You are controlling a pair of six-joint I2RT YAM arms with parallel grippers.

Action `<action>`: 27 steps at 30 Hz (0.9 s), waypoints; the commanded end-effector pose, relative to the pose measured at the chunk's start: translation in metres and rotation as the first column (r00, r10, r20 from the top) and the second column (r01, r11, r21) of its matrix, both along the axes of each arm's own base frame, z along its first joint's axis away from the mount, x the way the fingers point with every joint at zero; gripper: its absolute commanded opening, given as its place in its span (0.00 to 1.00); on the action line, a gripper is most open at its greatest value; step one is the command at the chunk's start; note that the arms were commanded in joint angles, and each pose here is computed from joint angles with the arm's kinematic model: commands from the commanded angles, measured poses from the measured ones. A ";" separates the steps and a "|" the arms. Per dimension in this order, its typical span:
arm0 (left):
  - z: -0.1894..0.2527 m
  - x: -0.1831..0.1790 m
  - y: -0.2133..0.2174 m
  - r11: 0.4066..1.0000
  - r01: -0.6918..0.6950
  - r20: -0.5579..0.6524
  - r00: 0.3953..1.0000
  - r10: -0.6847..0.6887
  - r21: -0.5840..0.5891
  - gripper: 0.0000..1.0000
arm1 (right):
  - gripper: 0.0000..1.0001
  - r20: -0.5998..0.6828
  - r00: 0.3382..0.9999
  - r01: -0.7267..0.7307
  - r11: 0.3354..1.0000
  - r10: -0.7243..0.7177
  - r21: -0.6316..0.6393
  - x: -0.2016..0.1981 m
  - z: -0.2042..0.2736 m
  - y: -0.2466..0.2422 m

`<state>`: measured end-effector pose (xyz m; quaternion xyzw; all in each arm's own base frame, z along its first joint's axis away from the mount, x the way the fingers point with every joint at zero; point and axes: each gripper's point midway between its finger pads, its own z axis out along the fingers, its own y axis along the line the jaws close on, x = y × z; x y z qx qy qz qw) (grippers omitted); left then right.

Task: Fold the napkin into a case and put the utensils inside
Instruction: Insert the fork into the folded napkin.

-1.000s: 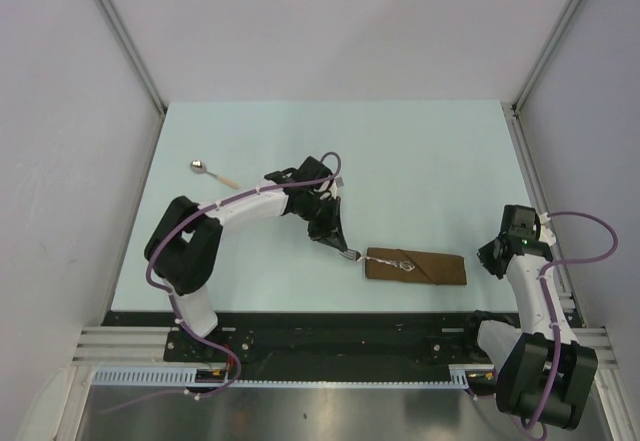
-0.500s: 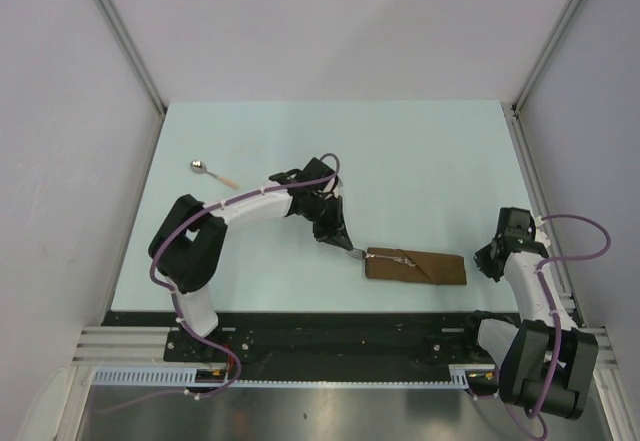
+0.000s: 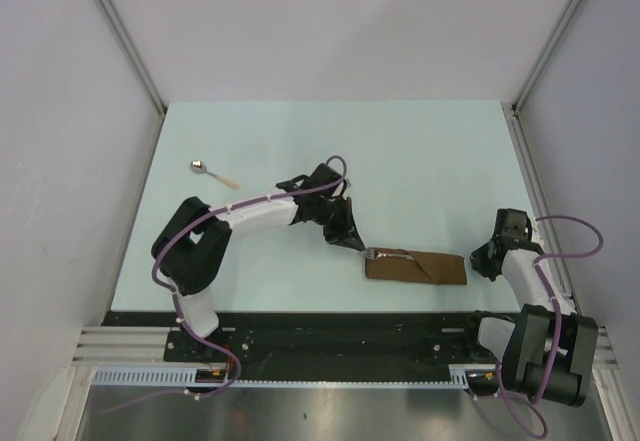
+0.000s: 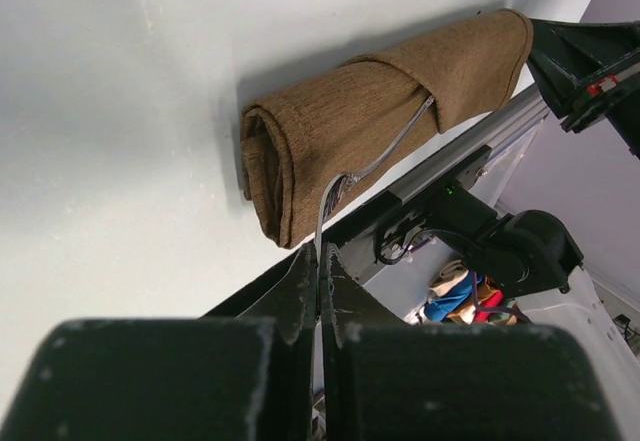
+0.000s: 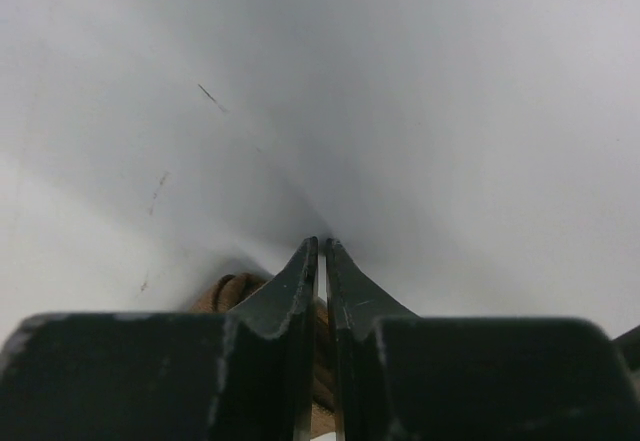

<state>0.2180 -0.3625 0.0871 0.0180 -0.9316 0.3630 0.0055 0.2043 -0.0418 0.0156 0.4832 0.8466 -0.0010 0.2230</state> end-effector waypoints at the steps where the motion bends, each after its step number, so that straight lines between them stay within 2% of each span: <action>1: 0.005 0.003 -0.012 0.999 0.004 0.031 1.000 -0.003 -0.041 0.00 | 0.11 0.004 1.000 -0.019 1.000 0.019 0.008 0.004 -0.007 0.002; 17: -0.005 0.002 -0.030 0.998 0.038 0.030 0.999 -0.036 -0.058 0.00 | 0.09 -0.019 0.994 -0.102 0.994 0.103 0.048 0.010 -0.014 0.016; 27: -0.003 0.006 -0.039 0.996 0.007 0.033 0.999 -0.005 -0.086 0.00 | 0.07 -0.034 0.991 -0.128 0.990 0.130 0.057 0.010 -0.017 0.021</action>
